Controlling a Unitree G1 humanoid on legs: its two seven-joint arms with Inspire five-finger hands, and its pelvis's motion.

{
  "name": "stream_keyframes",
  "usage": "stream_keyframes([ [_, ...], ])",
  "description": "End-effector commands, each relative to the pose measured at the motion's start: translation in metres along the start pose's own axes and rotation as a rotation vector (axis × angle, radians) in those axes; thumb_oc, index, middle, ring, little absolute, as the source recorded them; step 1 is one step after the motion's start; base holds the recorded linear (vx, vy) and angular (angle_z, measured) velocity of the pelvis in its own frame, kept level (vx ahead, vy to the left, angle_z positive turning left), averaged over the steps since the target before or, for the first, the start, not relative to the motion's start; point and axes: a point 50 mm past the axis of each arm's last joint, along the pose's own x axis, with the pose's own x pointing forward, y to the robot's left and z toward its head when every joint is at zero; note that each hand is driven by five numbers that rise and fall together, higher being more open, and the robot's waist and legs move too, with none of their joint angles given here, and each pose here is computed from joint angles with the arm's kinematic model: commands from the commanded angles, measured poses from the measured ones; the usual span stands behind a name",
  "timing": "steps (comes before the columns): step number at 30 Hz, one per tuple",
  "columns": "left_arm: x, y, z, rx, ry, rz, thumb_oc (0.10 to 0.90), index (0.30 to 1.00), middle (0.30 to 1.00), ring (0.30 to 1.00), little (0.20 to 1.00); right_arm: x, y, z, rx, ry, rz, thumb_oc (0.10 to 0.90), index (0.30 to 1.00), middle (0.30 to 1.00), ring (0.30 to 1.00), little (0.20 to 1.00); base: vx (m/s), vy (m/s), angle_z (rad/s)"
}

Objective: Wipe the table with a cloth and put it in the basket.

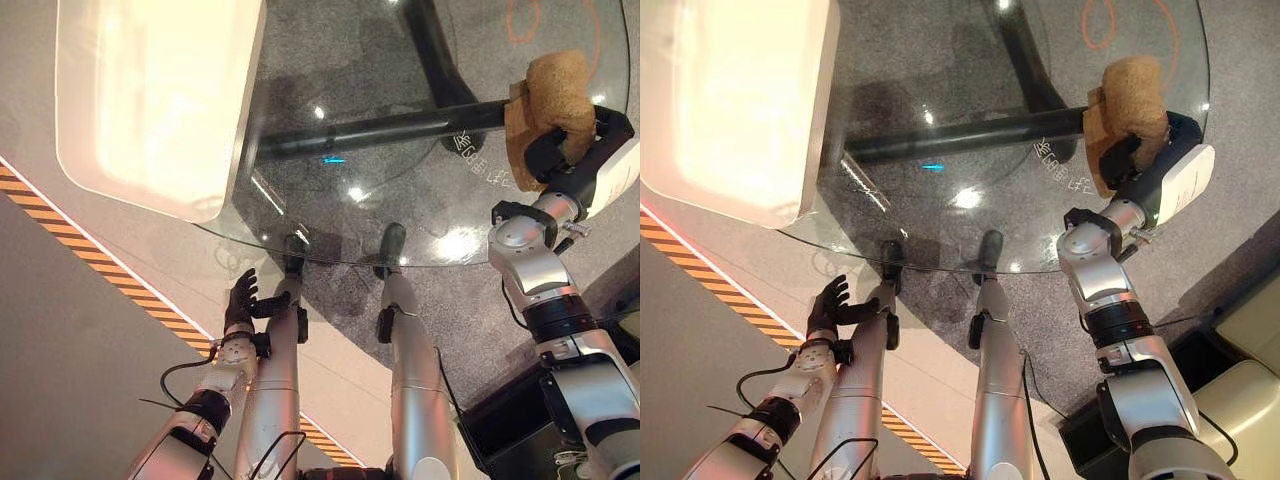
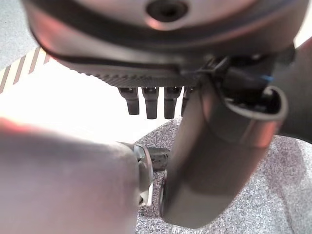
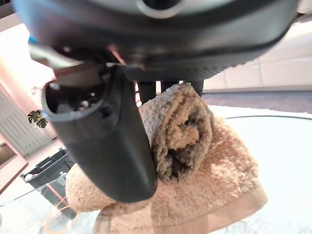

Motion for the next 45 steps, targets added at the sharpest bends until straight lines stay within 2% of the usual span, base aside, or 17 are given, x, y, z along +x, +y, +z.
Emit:
stream_keyframes([
  [1,-0.032,0.012,-0.067,-0.008,0.199,0.049,0.800,0.900,0.900,0.900,0.900,0.023,-0.033,0.058,0.175,-0.252,-0.207,0.100,0.300,0.300,0.300,0.200,0.00,0.000,0.00],
  [10,-0.031,0.009,-0.065,-0.009,0.197,0.041,0.800,0.900,0.900,0.900,0.900,0.016,-0.022,0.075,0.189,-0.311,-0.108,0.100,0.300,0.300,0.300,0.200,0.00,0.000,0.00],
  [16,-0.031,0.006,-0.065,-0.008,0.196,0.035,0.800,0.900,0.900,0.900,0.900,0.000,-0.005,0.087,0.151,-0.375,0.062,0.100,0.300,0.300,0.300,0.200,0.00,0.000,0.00],
  [23,-0.031,0.004,-0.065,-0.009,0.197,0.035,0.800,0.900,0.900,0.900,0.900,-0.016,0.012,0.079,0.144,-0.331,0.230,0.100,0.300,0.300,0.300,0.200,0.00,0.000,0.00],
  [30,-0.032,0.004,-0.066,-0.002,0.192,0.037,0.800,0.900,0.900,0.900,0.900,-0.045,0.032,0.074,0.101,-0.348,0.487,0.100,0.300,0.300,0.300,0.200,0.01,-0.001,0.00],
  [33,-0.037,0.005,-0.073,0.007,0.207,0.033,0.800,0.900,0.900,0.900,0.900,-0.069,0.041,0.070,0.104,-0.370,0.646,0.100,0.300,0.300,0.300,0.200,0.04,-0.006,0.03],
  [35,-0.032,0.003,-0.065,0.001,0.184,0.033,0.800,0.900,0.900,0.900,0.900,-0.074,0.043,0.076,0.120,-0.395,0.680,0.100,0.300,0.300,0.300,0.200,-0.02,-0.011,0.04],
  [37,-0.036,0.003,-0.071,0.009,0.205,0.030,0.800,0.900,0.900,0.900,0.900,-0.095,0.049,0.073,0.130,-0.399,0.799,0.100,0.300,0.300,0.300,0.200,0.00,0.000,0.00],
  [38,-0.031,0.001,-0.063,0.002,0.182,0.030,0.800,0.900,0.900,0.900,0.900,-0.092,0.049,0.080,0.140,-0.417,0.792,0.100,0.300,0.300,0.300,0.200,0.00,0.000,0.00],
  [39,-0.035,0.001,-0.070,0.011,0.204,0.026,0.800,0.900,0.900,0.900,0.900,-0.105,0.051,0.075,0.139,-0.411,0.854,0.100,0.300,0.300,0.300,0.200,0.00,0.000,0.00],
  [45,-0.036,0.000,-0.071,0.020,0.205,0.020,0.800,0.900,0.900,0.900,0.900,-0.130,0.057,0.082,0.193,-0.461,1.018,0.100,0.300,0.300,0.300,0.200,0.01,0.000,0.00],
])
